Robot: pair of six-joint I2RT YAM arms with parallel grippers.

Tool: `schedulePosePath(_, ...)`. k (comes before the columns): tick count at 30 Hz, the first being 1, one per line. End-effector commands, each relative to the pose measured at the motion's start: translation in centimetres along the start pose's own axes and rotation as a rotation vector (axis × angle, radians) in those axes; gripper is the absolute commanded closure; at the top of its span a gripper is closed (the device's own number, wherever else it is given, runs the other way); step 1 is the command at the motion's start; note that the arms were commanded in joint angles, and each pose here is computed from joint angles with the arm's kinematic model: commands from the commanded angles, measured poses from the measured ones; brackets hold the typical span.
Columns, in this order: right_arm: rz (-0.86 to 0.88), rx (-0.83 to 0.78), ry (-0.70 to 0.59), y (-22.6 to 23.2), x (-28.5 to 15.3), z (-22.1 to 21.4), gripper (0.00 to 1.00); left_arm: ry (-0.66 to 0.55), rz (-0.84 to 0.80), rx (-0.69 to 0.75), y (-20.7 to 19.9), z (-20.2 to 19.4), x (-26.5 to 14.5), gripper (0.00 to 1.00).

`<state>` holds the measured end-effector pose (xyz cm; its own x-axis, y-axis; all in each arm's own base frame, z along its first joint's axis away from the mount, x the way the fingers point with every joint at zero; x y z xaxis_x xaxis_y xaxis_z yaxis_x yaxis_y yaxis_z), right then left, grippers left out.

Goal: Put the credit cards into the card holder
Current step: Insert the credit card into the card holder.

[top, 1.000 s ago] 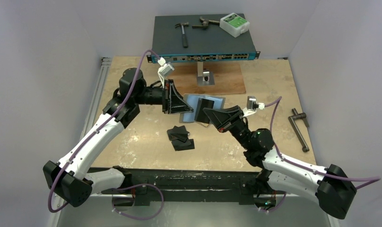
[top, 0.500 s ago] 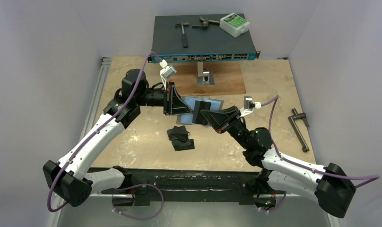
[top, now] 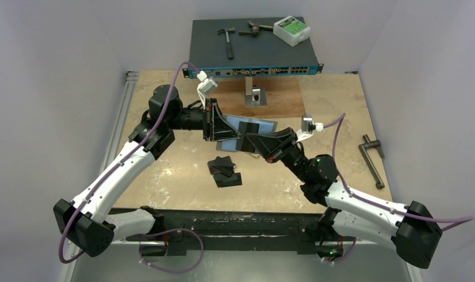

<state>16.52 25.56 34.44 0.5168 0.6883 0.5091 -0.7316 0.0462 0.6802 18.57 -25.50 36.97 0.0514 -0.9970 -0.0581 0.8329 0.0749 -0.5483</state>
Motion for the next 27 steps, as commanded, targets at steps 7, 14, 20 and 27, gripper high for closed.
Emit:
schedulePosePath(7, -0.032, -0.026, 0.072, 0.3, 1.7, -0.6, 0.95, 0.010, -0.112, 0.037, -2.1, 0.2, 0.3, 1.00)
schedulePosePath(14, -0.247, -0.099, 0.098, -1.5, -0.1, 0.3, 0.54, -0.001, -0.079, 0.023, -1.7, 0.3, 0.0, 1.00)
schedulePosePath(20, -0.393, -0.131, 0.136, -2.7, -2.0, 0.6, 0.47, -0.009, -0.041, -0.006, -0.8, 0.3, -0.2, 1.00)
schedulePosePath(27, -0.419, -0.160, 0.168, -2.9, -1.8, 0.5, 0.46, -0.011, -0.022, -0.012, -0.5, 0.2, -0.4, 1.00)
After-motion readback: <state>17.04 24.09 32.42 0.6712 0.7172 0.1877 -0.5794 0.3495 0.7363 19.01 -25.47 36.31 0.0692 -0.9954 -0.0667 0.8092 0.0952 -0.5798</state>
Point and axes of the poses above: each gripper's point midway between its finger pads, its own x axis out along the fingers, its own y axis along the line the jaws close on, z = x × y, the point moved 4 cm from there along -x, back along the fingers, and after that the axes turned 4 degrees about x, right-handed, at the moved point
